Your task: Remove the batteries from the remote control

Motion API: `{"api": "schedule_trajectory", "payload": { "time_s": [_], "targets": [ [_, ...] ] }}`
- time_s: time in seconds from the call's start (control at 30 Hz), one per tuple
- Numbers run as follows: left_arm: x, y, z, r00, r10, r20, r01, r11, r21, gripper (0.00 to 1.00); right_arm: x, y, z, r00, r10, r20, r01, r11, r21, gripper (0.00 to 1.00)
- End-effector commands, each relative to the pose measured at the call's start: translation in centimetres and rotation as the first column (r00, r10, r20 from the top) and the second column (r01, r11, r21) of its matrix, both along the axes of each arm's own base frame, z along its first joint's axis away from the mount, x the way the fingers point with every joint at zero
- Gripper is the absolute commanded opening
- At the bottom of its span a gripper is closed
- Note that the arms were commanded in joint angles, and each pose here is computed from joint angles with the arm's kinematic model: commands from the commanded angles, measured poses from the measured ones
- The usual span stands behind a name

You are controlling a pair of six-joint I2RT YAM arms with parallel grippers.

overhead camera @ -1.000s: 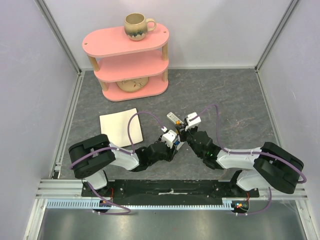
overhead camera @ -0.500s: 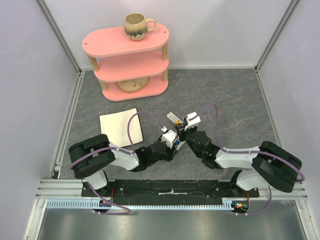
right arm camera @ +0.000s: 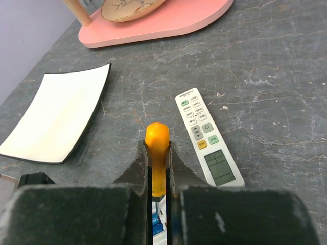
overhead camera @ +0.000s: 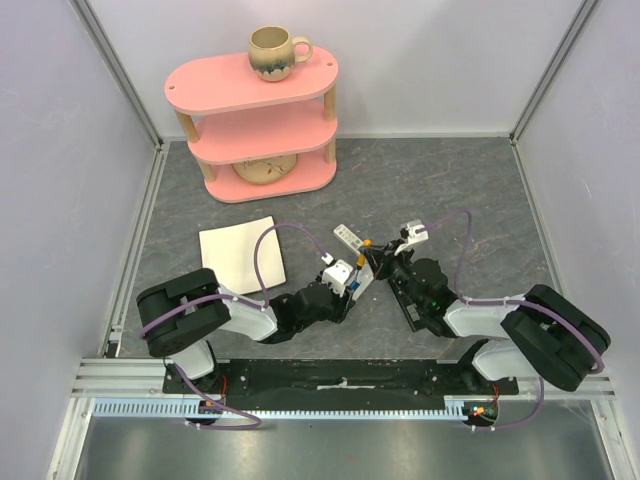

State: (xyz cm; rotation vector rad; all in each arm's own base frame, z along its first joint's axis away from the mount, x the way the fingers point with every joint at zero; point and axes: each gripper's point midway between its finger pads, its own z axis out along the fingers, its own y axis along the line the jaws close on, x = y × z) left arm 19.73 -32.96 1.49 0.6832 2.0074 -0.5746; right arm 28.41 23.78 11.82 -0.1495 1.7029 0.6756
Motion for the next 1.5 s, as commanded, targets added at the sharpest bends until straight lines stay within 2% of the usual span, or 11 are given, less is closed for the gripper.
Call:
{"api": "schedule_trajectory", "payload": {
  "time_s": [0.0, 0.13, 0.5, 0.6, 0.77, 0.93, 1.1, 1.47],
  "targets": [
    [-4.5, 7.6, -8.4, 0.975, 0.048, -0.218, 0.023, 0.949, 0.314, 0.02, -4.4, 1.3, -5.3, 0.944, 0.221, -0.246, -0.214, 0.975, 0.058, 0.00],
    [-4.5, 7.6, -8.3, 0.974, 0.049, -0.220, 0.021, 0.951, 0.309, 0.02, -4.9, 2.0, -4.3, 0.909, 0.321, -0.265, -0.291, 0.945, 0.147, 0.00],
    [-4.4, 7.7, -8.4, 0.973, 0.053, -0.225, 0.018, 0.952, 0.305, 0.02, -4.6, 1.7, -1.3, 0.885, 0.395, -0.247, -0.320, 0.901, 0.292, 0.00],
    [-4.4, 7.7, -8.4, 0.973, 0.053, -0.224, 0.018, 0.953, 0.304, 0.02, -3.7, 1.0, -0.9, 0.910, 0.347, -0.226, -0.289, 0.924, 0.252, 0.00],
    [-4.4, 7.7, -8.4, 0.973, 0.053, -0.226, 0.018, 0.952, 0.304, 0.02, -1.8, -0.5, 0.1, 0.954, 0.241, -0.180, -0.227, 0.969, 0.095, 0.00],
    [-4.4, 7.6, -8.5, 0.972, 0.048, -0.228, 0.025, 0.951, 0.307, 0.02, 0.5, -2.4, 2.4, 0.988, 0.108, -0.107, -0.108, 0.994, -0.001, 0.00],
    [-4.5, 7.6, -8.7, 0.972, 0.046, -0.232, 0.030, 0.949, 0.314, 0.02, 1.7, -2.7, 3.8, 0.996, 0.073, -0.054, -0.074, 0.997, -0.016, 0.00],
    [-4.4, 7.6, -8.7, 0.972, 0.047, -0.231, 0.029, 0.949, 0.313, 0.02, 2.3, -1.1, 2.3, 0.987, 0.134, -0.088, -0.136, 0.990, -0.022, 0.00]
  ]
}}
